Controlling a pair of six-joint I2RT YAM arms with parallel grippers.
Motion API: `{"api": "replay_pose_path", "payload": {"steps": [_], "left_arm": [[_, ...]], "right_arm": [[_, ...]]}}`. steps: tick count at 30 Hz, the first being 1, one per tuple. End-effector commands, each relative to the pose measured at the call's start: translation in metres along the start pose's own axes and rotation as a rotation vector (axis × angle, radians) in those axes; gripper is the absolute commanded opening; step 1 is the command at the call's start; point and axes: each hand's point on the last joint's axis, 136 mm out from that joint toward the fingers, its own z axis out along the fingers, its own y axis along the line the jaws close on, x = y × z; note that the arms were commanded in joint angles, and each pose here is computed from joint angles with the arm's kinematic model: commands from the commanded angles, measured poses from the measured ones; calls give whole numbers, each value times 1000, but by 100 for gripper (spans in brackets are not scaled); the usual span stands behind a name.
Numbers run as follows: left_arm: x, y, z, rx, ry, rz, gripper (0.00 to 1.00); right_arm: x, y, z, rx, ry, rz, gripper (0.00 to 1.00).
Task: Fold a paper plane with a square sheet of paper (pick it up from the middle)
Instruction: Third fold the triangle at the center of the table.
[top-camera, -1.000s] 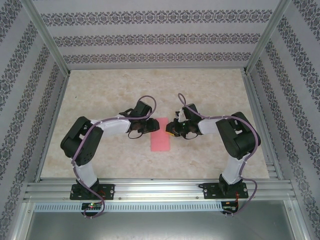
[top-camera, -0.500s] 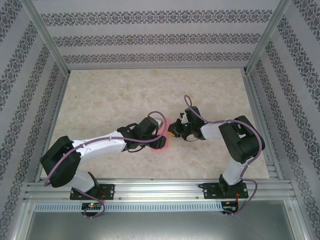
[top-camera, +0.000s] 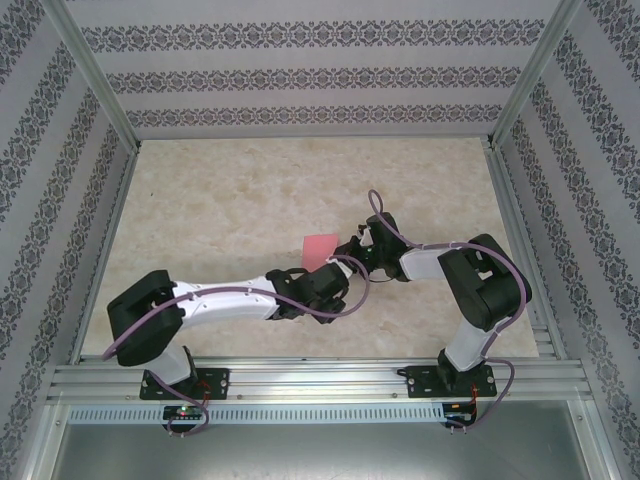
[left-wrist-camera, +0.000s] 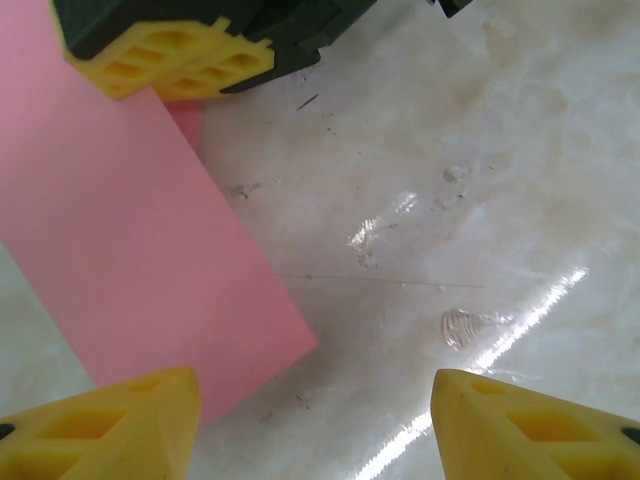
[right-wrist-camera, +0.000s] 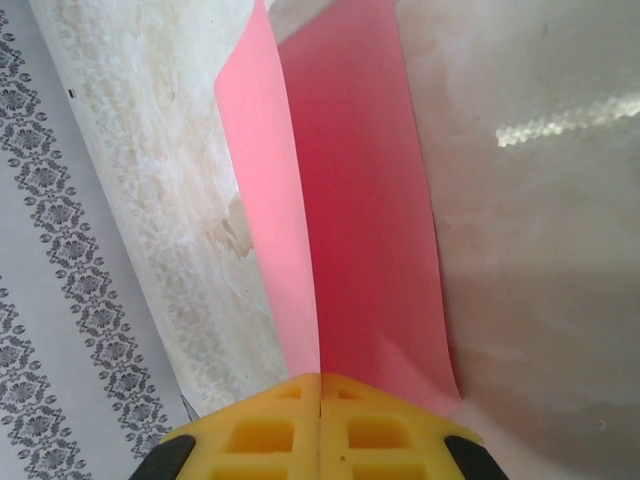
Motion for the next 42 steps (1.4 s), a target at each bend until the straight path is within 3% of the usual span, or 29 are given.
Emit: {"api": "replay_pose_path", "payload": {"steps": [1,8,12,26,29,37,42], "left_arm": [[-3,8,2,-119,17,95,64],[-15,13,8,-212,-3,97,63],[-17,17,10,-241,-8,102,57],[-21,12,7,-208,-30,102,7],[-21,11,7,-197,-37,97,1],[-23,-1,9,-31,-31,57,0],[-27,-7,5,125,-43,-10,0]], "right_arm": [[-1,11,-1,-25,-20,-16,6],[0,10,-3,-19,-12,-19,7],[1,8,-2,-8,-4,-24,8],[1,-3,-4,42,1,-39,11],[1,-5,-5,53,3,-47,12],[-8,-7,-28,128,-43,-119,28],[-20,0,-52,200,-105,-215,31]]}}
